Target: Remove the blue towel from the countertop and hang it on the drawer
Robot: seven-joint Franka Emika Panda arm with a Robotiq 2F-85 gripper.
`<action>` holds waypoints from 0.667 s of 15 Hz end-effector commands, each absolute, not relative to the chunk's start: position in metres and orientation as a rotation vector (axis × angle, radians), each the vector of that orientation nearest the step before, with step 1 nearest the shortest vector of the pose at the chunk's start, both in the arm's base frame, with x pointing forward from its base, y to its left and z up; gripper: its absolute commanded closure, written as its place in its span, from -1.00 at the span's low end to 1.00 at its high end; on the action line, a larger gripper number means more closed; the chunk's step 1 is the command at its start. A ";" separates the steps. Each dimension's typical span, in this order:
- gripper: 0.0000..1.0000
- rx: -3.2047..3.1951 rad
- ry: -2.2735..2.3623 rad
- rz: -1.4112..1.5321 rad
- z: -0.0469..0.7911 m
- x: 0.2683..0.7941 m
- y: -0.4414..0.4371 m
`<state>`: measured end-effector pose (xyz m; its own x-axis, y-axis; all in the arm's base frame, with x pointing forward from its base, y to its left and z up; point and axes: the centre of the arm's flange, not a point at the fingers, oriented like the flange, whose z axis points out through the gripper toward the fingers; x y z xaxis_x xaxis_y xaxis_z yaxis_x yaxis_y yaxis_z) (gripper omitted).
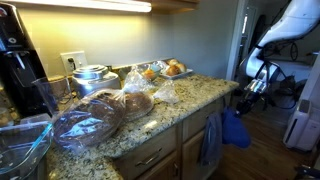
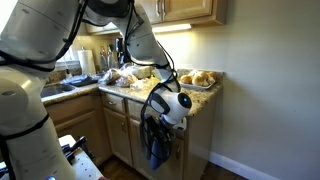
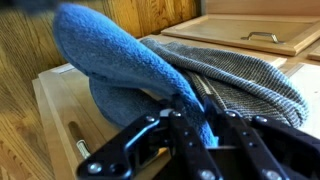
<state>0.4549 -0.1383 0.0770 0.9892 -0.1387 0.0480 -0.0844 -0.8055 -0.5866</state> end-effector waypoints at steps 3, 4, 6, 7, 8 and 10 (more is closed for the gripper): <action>-0.47 -2.550 0.115 -0.119 0.098 0.446 -0.135; -0.62 -2.561 0.106 -0.102 0.103 0.444 -0.134; -0.85 -2.576 0.061 -0.081 0.113 0.439 -0.132; -0.96 -2.585 0.044 -0.071 0.119 0.436 -0.131; -1.00 -2.588 0.015 -0.065 0.125 0.434 -0.130; -1.00 -2.614 -0.032 -0.053 0.144 0.429 -0.126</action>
<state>0.4490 -0.1341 0.0989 0.9988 -0.0151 0.0462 0.0126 -0.8381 -0.5454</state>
